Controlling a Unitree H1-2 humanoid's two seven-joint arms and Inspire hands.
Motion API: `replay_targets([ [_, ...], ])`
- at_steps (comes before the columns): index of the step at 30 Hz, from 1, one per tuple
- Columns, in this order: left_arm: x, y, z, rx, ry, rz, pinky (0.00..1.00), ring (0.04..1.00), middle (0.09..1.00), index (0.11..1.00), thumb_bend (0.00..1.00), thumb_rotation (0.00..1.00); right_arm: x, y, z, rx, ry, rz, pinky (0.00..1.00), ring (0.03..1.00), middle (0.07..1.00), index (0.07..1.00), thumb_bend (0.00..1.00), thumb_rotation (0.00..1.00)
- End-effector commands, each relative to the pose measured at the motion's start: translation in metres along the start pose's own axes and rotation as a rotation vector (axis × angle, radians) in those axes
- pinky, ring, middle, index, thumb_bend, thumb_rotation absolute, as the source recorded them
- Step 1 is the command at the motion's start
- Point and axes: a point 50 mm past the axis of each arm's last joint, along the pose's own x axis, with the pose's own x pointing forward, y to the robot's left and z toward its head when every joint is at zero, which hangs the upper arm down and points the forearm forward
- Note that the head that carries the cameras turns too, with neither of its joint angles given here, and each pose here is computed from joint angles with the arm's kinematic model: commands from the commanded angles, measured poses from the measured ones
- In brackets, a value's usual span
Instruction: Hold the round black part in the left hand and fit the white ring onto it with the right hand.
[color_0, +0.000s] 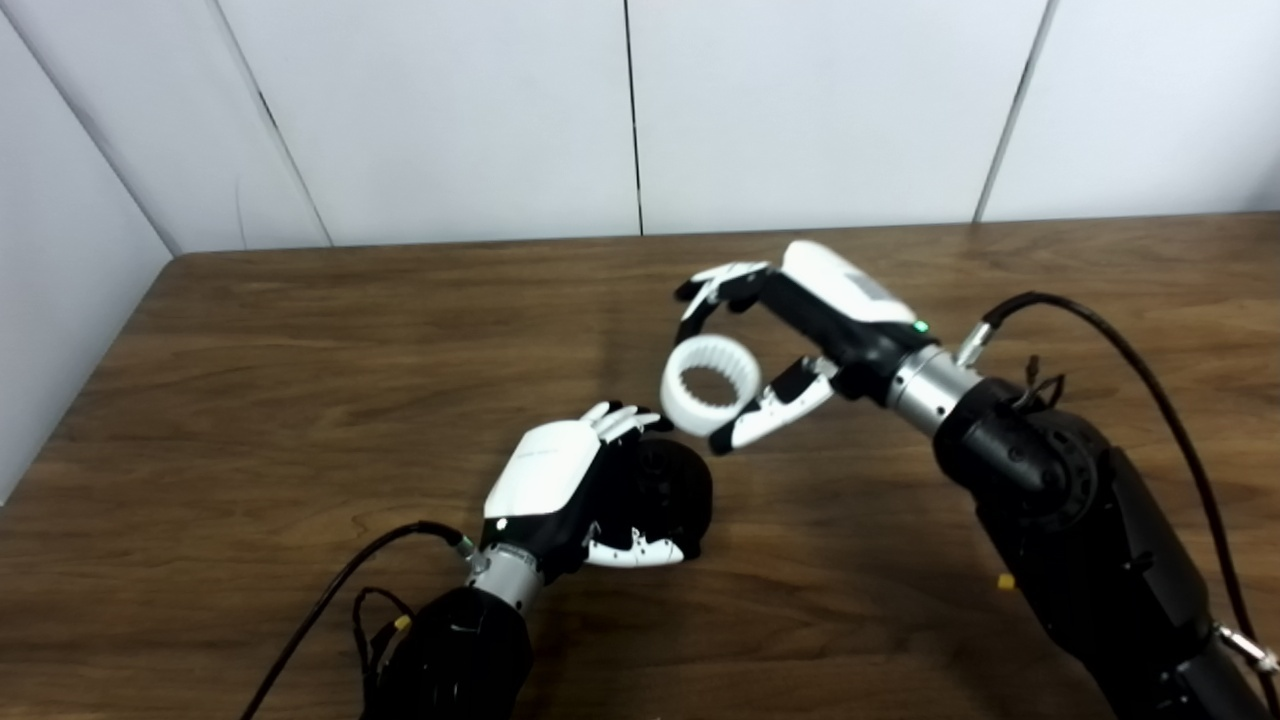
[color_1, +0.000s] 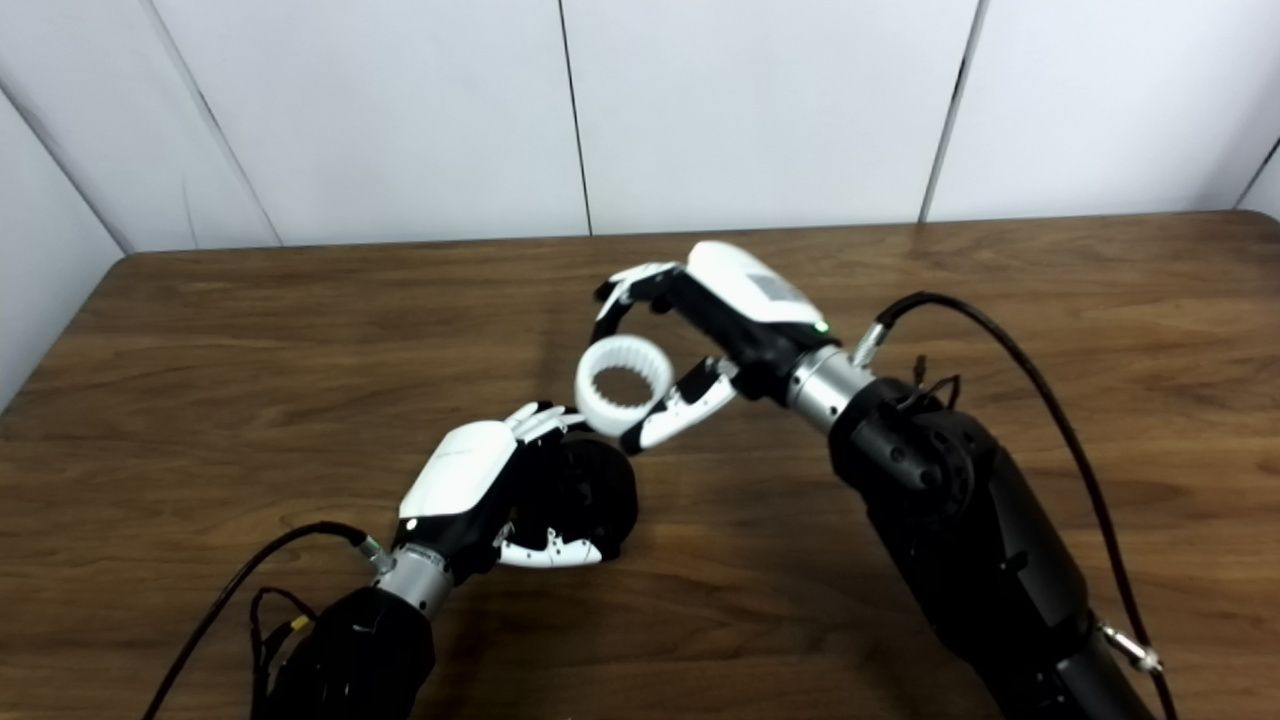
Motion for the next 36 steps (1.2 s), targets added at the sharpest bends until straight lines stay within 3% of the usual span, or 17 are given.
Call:
replay_targets([
  [1,0.003,-0.007,0.005,-0.024,-0.015,-0.053,0.76,0.961,0.914,0.840,0.84,0.39,0.002,-0.007,0.013,-0.027,-0.052,-0.028,0.74,0.865,0.808,0.489,0.52,0.15],
  [14,0.002,-0.005,0.005,-0.025,-0.014,-0.051,0.77,0.958,0.909,0.868,0.84,0.39,0.009,0.020,0.009,-0.008,-0.048,0.027,0.74,0.864,0.806,0.489,0.53,0.15],
  [36,0.001,-0.005,0.006,-0.023,-0.020,-0.042,0.75,0.946,0.887,0.848,0.84,0.37,0.015,0.042,-0.001,0.030,-0.038,0.060,0.77,0.862,0.806,0.489,0.53,0.15],
])
